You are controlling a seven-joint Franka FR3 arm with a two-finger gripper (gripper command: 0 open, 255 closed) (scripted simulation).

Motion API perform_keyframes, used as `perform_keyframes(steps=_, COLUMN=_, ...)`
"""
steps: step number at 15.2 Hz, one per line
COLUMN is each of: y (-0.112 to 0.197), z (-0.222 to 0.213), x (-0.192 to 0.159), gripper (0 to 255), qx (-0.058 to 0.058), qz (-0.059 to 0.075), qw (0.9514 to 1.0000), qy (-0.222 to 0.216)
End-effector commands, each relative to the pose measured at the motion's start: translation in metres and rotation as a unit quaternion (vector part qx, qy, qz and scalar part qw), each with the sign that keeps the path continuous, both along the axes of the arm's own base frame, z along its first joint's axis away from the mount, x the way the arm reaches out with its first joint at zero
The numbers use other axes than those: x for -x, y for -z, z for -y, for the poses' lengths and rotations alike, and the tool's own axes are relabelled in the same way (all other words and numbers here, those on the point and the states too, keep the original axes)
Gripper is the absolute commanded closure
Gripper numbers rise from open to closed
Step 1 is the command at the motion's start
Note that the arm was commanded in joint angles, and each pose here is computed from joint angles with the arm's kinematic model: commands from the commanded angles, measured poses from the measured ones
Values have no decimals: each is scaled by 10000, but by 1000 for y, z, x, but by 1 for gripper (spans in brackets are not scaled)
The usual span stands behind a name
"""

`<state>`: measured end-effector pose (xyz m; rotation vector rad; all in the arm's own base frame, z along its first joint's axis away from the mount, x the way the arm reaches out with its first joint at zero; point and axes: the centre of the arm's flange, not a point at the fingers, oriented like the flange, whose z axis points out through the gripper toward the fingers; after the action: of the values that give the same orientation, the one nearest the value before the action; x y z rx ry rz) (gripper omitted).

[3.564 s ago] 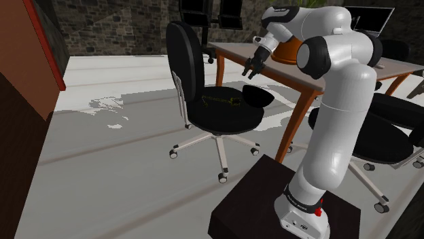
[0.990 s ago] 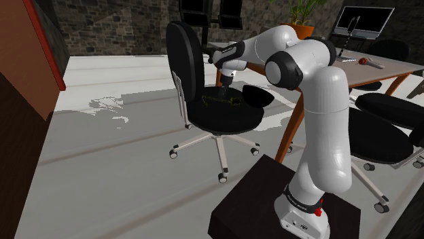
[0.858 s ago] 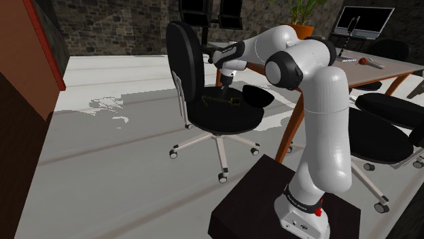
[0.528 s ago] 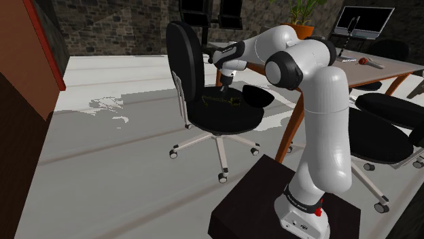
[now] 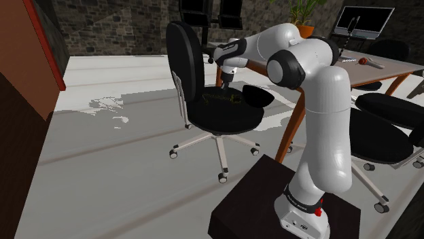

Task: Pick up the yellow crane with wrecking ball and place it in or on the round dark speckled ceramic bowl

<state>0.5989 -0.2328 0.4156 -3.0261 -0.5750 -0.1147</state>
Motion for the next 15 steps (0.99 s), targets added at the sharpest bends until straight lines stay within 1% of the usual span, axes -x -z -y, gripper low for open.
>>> perform_keyframes(steps=1, y=-10, z=-1, x=-1, gripper=255, qx=0, qz=-1, qw=10000, qy=1)
perform_keyframes(steps=15, y=-84, z=-1, x=-1, gripper=255, qx=0, qz=-1, qw=10000, qy=1)
